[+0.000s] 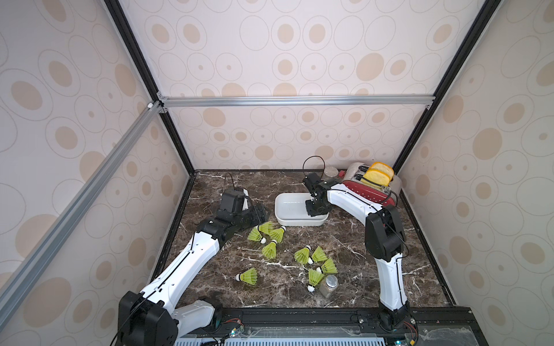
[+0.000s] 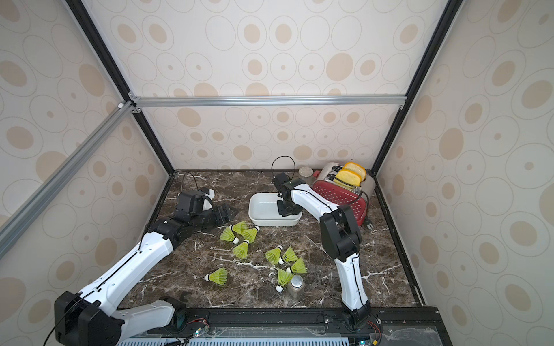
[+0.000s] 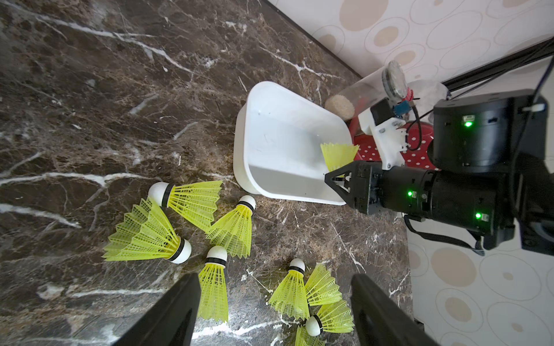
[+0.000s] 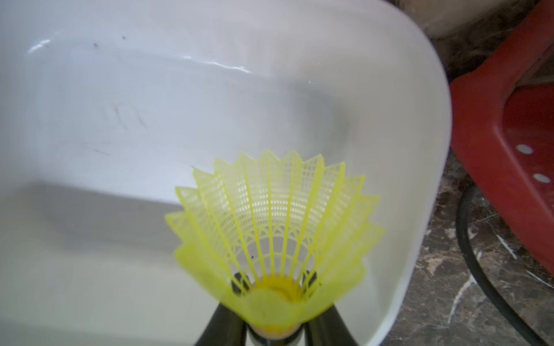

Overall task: Put the shuttlecocks into the storage box
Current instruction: Place the shuttlecock in the storage box, then pick up the shuttlecock at the center of the board, then place the shuttlecock in the storage box.

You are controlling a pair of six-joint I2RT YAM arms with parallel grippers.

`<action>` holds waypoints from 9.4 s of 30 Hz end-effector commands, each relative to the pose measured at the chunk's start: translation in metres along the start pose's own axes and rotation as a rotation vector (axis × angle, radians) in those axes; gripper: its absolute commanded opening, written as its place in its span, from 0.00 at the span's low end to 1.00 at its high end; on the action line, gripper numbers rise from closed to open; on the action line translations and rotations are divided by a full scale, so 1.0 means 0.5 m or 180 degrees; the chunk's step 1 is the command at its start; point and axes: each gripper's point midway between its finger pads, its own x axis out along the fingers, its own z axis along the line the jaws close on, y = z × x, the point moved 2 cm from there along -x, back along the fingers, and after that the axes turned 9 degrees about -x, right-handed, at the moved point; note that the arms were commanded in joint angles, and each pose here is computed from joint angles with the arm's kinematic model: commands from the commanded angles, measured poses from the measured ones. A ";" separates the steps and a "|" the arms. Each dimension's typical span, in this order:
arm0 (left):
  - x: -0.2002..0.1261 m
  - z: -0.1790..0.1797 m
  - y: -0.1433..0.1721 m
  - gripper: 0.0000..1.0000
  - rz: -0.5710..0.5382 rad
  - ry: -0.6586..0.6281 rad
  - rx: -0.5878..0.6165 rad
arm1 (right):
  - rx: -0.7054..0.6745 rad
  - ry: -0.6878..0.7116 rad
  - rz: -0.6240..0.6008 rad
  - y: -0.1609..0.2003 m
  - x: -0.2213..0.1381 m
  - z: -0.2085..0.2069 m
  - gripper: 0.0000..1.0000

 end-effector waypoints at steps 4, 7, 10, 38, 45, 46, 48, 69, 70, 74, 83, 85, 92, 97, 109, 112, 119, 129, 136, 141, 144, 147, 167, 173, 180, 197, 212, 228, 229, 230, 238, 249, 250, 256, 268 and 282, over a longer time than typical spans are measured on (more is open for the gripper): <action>0.019 -0.023 0.009 0.82 0.0109 0.0023 0.0062 | -0.0003 0.0049 0.0097 -0.011 0.019 -0.021 0.30; 0.051 -0.032 0.007 0.82 0.0196 0.0089 0.0093 | -0.0006 0.0033 0.0103 -0.018 0.028 -0.021 0.30; 0.083 -0.052 -0.010 0.82 0.0198 0.0162 0.0097 | -0.0019 0.0028 0.0112 -0.022 0.036 -0.021 0.30; 0.172 -0.126 -0.058 0.83 0.0204 0.0431 0.0094 | -0.0005 0.0209 0.0374 -0.016 0.082 -0.039 0.41; 0.165 -0.119 -0.054 0.83 0.0203 0.0386 0.0066 | 0.0016 0.0230 0.0319 -0.023 0.064 -0.043 0.45; 0.164 -0.118 -0.054 0.83 0.0201 0.0381 0.0063 | 0.0020 0.0226 0.0296 -0.025 0.060 -0.042 0.46; 0.160 -0.116 -0.053 0.83 0.0197 0.0363 0.0054 | 0.0020 0.0219 0.0230 -0.033 0.047 -0.043 0.48; 0.116 -0.102 -0.046 0.83 0.0161 0.0209 0.0085 | 0.0107 0.0125 -0.0249 -0.074 -0.086 -0.041 0.64; 0.115 -0.102 -0.045 0.83 0.0163 0.0207 0.0088 | 0.0107 0.0130 -0.0249 -0.073 -0.087 -0.042 0.64; 0.108 -0.101 -0.044 0.83 0.0159 0.0195 0.0102 | 0.0107 0.0131 -0.0285 -0.074 -0.100 -0.042 0.64; 0.029 -0.031 -0.005 0.81 0.0262 -0.0380 0.0180 | -0.0200 -0.0020 -0.0632 -0.073 -0.192 0.010 0.66; -0.017 0.027 0.027 0.82 0.0379 -0.0802 0.0175 | -0.0413 -0.0073 -0.0787 -0.059 -0.224 0.038 0.66; -0.192 0.189 0.141 0.78 0.0601 -0.1641 0.0250 | -0.1053 -0.0339 -0.1088 0.045 -0.278 0.136 0.67; -0.248 0.280 0.232 0.73 0.1093 -0.2223 -0.0041 | -0.1151 -0.0394 -0.1024 0.103 -0.274 0.144 0.66; -0.194 0.346 0.342 0.60 0.1526 -0.2483 -0.0081 | -0.1158 -0.0392 -0.1040 0.122 -0.278 0.134 0.66; -0.163 0.355 0.335 0.60 0.1523 -0.2596 0.0073 | -0.1169 -0.0397 -0.1043 0.123 -0.282 0.133 0.66; -0.125 0.361 0.327 0.61 0.1498 -0.2712 0.0251 | -0.1173 -0.0370 -0.1062 0.125 -0.289 0.128 0.66; -0.085 0.362 0.328 0.68 0.1490 -0.2889 0.0416 | -0.1161 -0.0331 -0.1124 0.109 -0.301 0.126 0.67; -0.054 0.352 0.303 0.73 0.1422 -0.2927 0.0674 | -0.1171 -0.0380 -0.1092 0.117 -0.298 0.129 0.67; -0.033 0.342 0.278 0.80 0.1399 -0.2981 0.0948 | -0.1227 -0.0563 -0.1075 0.123 -0.300 0.145 0.67; -0.028 0.340 0.266 0.81 0.1403 -0.3000 0.1017 | -0.1327 -0.0917 -0.1121 0.135 -0.317 0.174 0.67; -0.020 0.337 0.266 0.79 0.1443 -0.2874 0.0959 | -0.1473 -0.1787 -0.1315 0.162 -0.355 0.233 0.68; 0.000 0.356 0.301 0.65 0.1609 -0.2761 0.0833 | -0.0701 -0.3023 -0.1129 0.275 -0.298 0.268 0.71; 0.010 0.358 0.289 0.65 0.1573 -0.2821 0.0966 | -0.0706 -0.3009 -0.1106 0.271 -0.296 0.270 0.71; 0.010 0.358 0.277 0.66 0.1529 -0.2898 0.1051 | -0.0705 -0.2956 -0.1090 0.268 -0.289 0.266 0.71; 0.036 0.368 0.296 0.46 0.1456 -0.2691 0.0909 | -0.0726 -0.3077 -0.1110 0.262 -0.289 0.267 0.70; 0.045 0.370 0.302 0.24 0.1405 -0.2578 0.0862 | -0.0670 -0.3017 -0.1052 0.262 -0.273 0.262 0.70; 0.021 0.315 0.272 0.15 0.1244 -0.2387 0.0787 | -0.0693 -0.2973 -0.1159 0.249 -0.293 0.253 0.70; 0.017 0.306 0.267 0.14 0.1223 -0.2360 0.0787 | -0.0706 -0.2953 -0.1167 0.248 -0.297 0.251 0.70; 0.015 0.297 0.261 0.14 0.1200 -0.2334 0.0780 | -0.0729 -0.2931 -0.1192 0.245 -0.303 0.250 0.69; -0.007 0.189 0.198 0.14 0.1026 -0.2071 0.0817 | -0.0775 -0.2612 -0.1463 0.213 -0.352 0.216 0.69; 0.047 0.009 0.054 0.14 0.0883 -0.1612 0.0850 | -0.0529 -0.2014 -0.1629 0.151 -0.391 0.123 0.67; 0.057 -0.003 0.045 0.14 0.0874 -0.1589 0.0856 | -0.0491 -0.1962 -0.1611 0.146 -0.390 0.113 0.67; 0.143 -0.066 0.001 0.13 0.0807 -0.1433 0.0802 | -0.0249 -0.1655 -0.1571 0.110 -0.384 0.054 0.67; 0.302 -0.090 -0.026 0.12 0.0828 -0.1420 0.0783 | 0.0105 -0.1376 -0.1326 0.061 -0.316 -0.005 0.66; 0.407 -0.018 -0.020 0.10 0.0854 -0.1858 0.0707 | 0.0067 -0.1361 -0.1398 0.046 -0.265 -0.005 0.66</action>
